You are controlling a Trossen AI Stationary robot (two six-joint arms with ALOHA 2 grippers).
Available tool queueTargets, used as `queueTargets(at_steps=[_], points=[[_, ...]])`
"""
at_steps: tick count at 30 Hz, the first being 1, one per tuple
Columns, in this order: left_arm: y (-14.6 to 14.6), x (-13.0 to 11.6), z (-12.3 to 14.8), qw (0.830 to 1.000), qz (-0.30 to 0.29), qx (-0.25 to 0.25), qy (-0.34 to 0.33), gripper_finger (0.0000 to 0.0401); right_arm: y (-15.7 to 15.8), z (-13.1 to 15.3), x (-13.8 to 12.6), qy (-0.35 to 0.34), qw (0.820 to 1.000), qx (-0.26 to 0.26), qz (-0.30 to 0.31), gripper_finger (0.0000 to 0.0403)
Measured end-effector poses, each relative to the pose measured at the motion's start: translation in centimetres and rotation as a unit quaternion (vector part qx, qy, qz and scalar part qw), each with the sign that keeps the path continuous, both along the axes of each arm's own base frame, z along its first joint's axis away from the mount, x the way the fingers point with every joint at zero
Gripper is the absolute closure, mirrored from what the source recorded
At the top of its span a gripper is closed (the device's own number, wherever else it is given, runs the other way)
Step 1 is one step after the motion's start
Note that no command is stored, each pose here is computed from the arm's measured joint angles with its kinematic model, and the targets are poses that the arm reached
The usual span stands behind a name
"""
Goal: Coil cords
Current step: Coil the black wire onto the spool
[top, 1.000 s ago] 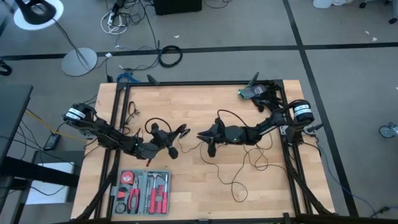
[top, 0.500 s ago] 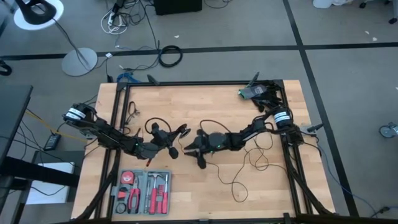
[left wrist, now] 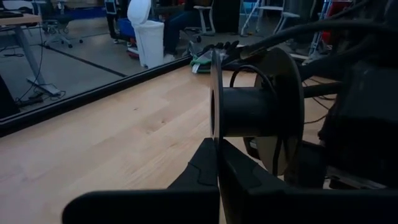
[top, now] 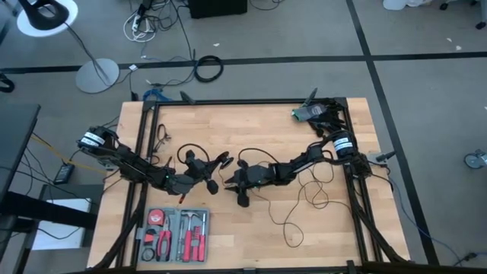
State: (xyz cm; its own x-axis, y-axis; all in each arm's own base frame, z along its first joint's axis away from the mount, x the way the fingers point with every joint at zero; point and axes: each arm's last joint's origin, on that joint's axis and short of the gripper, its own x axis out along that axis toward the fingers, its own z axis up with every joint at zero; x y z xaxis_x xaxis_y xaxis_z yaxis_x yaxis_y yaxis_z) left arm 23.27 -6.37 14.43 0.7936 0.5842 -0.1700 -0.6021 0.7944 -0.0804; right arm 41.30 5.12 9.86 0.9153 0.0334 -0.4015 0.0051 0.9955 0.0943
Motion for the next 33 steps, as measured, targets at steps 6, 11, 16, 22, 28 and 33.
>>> queueTargets(at_steps=[6,11,16,22,28,33], points=[[0.0,0.0,0.0,1.0,0.0,0.0,0.001,0.0401,-0.1,-0.7,-0.3,0.038,0.999,0.021,-0.013,0.039],[0.0,0.0,-0.1,1.0,0.0,0.001,0.004,0.0401,-1.0,-0.4,-0.6,0.063,0.996,0.029,-0.058,0.0398],[0.0,-0.1,-0.1,1.0,-0.001,0.003,0.008,0.0401,-3.2,1.3,-1.9,0.13,0.982,0.018,-0.136,0.04],[0.0,-0.1,-0.2,1.0,-0.001,0.005,0.012,0.0401,-5.2,5.5,-3.3,0.13,0.973,-0.011,-0.188,0.0401],[0.0,-0.1,-0.3,1.0,-0.001,0.005,0.015,0.0401,-6.7,10.1,-4.7,0.089,0.973,-0.006,-0.211,0.0402],[0.0,-0.1,-0.3,1.0,-0.004,0.004,0.016,0.0401,-6.9,12.7,-5.2,0.042,0.977,-0.001,-0.21,0.0402]])
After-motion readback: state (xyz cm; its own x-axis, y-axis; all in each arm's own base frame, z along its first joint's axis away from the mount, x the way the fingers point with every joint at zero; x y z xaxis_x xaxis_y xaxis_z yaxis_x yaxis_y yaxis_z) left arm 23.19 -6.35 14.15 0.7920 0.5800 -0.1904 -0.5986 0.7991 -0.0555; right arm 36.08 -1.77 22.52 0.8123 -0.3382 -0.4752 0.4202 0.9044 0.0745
